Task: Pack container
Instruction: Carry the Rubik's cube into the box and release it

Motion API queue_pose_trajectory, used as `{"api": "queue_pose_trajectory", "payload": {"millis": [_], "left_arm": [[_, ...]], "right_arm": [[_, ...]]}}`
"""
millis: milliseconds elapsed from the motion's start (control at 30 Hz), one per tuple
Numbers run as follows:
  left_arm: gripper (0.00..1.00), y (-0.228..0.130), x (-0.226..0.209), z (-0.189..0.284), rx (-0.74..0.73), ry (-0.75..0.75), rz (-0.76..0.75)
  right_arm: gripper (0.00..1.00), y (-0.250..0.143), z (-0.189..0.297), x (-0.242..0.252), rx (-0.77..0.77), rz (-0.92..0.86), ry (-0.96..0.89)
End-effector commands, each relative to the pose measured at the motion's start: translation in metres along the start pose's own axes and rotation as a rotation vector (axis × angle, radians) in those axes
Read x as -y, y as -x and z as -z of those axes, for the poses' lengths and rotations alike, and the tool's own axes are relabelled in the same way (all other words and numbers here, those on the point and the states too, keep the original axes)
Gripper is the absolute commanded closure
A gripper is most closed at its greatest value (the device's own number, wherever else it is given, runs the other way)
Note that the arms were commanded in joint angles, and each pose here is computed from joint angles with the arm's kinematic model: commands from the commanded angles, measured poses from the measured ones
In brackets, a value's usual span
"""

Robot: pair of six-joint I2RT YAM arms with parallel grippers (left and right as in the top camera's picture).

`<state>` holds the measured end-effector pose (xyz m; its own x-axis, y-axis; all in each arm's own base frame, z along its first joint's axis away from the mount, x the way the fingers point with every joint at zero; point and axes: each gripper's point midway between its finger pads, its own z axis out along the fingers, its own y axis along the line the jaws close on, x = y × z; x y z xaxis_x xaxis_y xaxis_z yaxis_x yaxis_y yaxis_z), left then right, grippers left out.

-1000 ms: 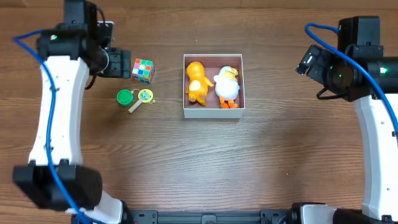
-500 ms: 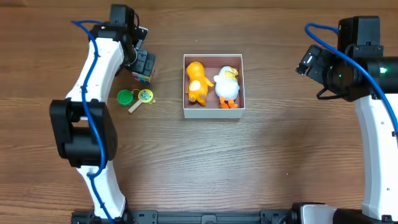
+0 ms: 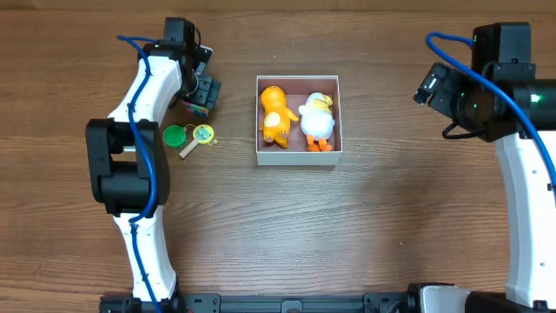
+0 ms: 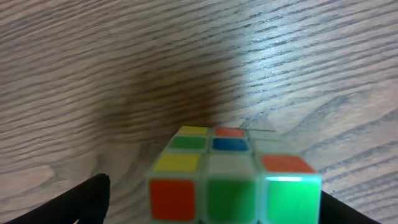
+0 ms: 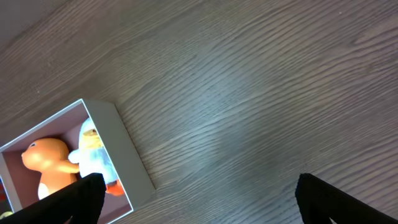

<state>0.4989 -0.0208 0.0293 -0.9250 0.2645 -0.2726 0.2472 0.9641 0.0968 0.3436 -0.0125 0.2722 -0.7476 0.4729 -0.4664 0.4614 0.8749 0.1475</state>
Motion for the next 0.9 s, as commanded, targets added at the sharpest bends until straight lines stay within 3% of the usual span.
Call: {"api": "queue_pose_trajectory", "payload": {"millis": [0, 300, 533, 700, 867], "left_arm": [[0.27, -0.001, 0.002, -0.011, -0.008, -0.014, -0.005], [0.52, 0.008, 0.002, 0.017, -0.014, -0.010, 0.032], [0.50, 0.045, 0.009, 0.124, 0.101, -0.013, 0.138], [0.50, 0.049, 0.071, 0.201, 0.168, -0.154, 0.145], [0.50, 0.031, 0.143, 0.220, 0.113, -0.215, 0.153]], "right_arm": [[0.00, 0.001, 0.001, 0.001, 0.010, -0.001, -0.006], [0.00, 0.001, 0.001, 0.001, 0.010, -0.001, -0.006], [0.00, 0.001, 0.001, 0.001, 0.010, -0.001, -0.006], [0.00, 0.001, 0.001, 0.001, 0.009, -0.001, -0.006], [0.00, 0.001, 0.001, 0.001, 0.010, -0.001, -0.006]]}}
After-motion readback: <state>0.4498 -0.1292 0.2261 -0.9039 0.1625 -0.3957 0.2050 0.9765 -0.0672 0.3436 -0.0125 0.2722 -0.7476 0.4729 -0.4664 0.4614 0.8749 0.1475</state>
